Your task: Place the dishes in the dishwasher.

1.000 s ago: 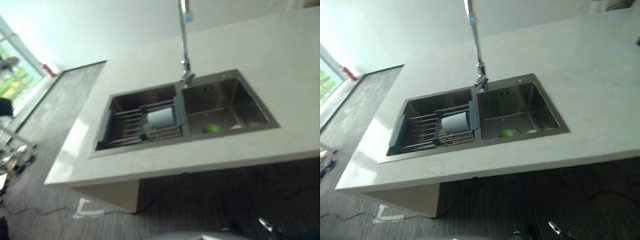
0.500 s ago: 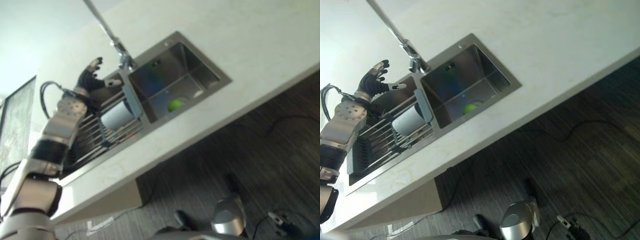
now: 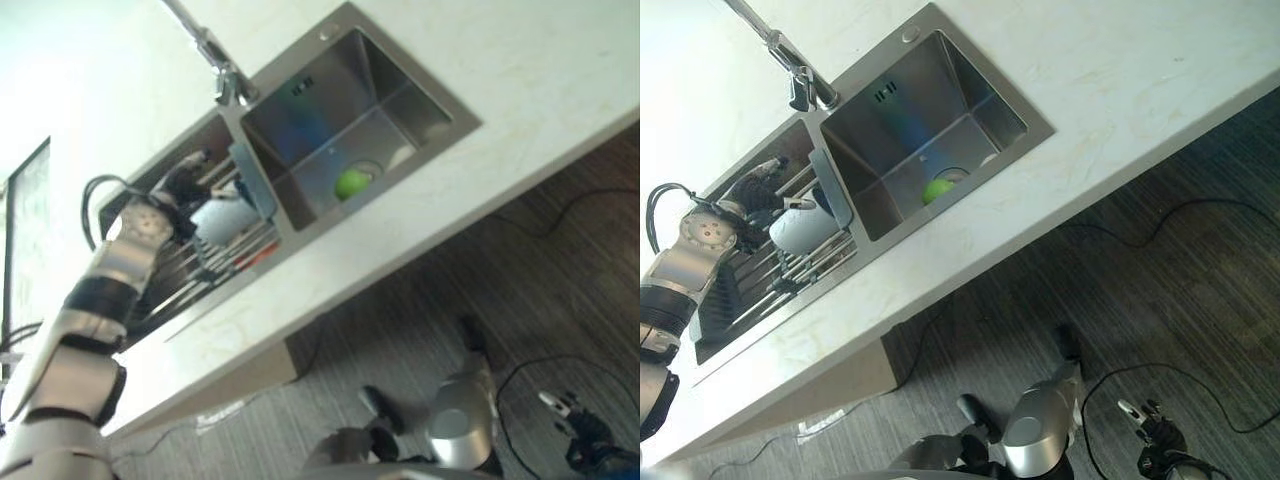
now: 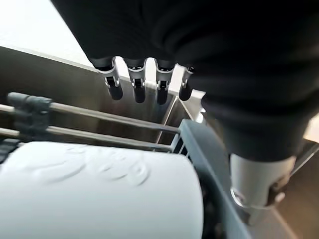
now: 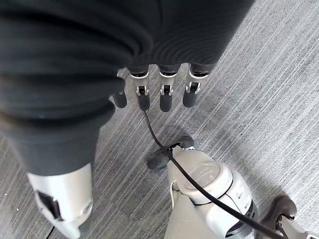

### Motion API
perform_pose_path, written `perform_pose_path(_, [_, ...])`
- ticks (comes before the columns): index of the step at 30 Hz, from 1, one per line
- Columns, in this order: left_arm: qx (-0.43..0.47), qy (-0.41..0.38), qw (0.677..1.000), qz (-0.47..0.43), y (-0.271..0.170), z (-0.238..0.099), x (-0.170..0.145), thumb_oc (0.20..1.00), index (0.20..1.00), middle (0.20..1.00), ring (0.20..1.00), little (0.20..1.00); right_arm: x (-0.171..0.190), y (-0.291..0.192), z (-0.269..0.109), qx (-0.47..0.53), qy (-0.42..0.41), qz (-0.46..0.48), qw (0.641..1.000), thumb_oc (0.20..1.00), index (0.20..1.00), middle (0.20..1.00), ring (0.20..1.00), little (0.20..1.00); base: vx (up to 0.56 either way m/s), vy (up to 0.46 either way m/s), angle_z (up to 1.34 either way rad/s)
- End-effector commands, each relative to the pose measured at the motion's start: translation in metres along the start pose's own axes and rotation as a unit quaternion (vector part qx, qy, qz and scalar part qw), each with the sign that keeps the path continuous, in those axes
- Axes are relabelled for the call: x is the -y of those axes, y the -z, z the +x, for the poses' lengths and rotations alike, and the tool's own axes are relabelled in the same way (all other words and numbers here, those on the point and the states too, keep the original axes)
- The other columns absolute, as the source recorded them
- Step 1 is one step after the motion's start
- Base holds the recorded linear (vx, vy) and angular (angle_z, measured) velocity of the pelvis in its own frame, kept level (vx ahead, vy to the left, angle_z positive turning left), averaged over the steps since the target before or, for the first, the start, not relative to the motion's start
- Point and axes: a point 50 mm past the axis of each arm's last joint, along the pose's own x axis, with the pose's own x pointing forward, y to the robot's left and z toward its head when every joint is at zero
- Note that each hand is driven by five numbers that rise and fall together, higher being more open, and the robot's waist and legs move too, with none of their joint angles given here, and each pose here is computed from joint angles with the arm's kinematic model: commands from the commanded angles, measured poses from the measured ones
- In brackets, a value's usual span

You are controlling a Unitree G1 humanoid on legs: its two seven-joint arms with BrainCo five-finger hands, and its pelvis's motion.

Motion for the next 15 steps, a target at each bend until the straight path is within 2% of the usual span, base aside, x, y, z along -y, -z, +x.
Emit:
perform_pose_path(1, [0.019,-0.021,0.998,0.057,-0.003,-0.01,-0.039,1.0,1.0,1.0,1.0,1.0,0.004,0.006,-0.004,0.003,0.013,0.019,1.0,1.0,1.0,1.0,1.0,1.0,-0.02,0.03,0.04])
perform_pose_path(7, [0.059,0.015,0.997,0.049,-0.016,-0.011,-0.035,1.0,1.0,1.0,1.0,1.0,0.004,0.002,-0.003,0.009,0.013,0.023,1.0,1.0,1.0,1.0,1.0,1.0,0.0,0.017,0.08])
perform_pose_path(11, [0.052,0.038,0.996,0.061,-0.014,-0.013,-0.028,1.0,1.0,1.0,1.0,1.0,0.005,0.001,-0.002,0.006,0.015,0.021,1.0,1.0,1.0,1.0,1.0,1.0,0.03,0.037,0.11])
perform_pose_path(15, [0.043,0.029,0.997,0.054,-0.011,-0.013,-0.03,1.0,1.0,1.0,1.0,1.0,0.004,-0.002,-0.001,0.009,0.013,0.021,1.0,1.0,1.0,1.0,1.0,1.0,0.02,0.022,0.07])
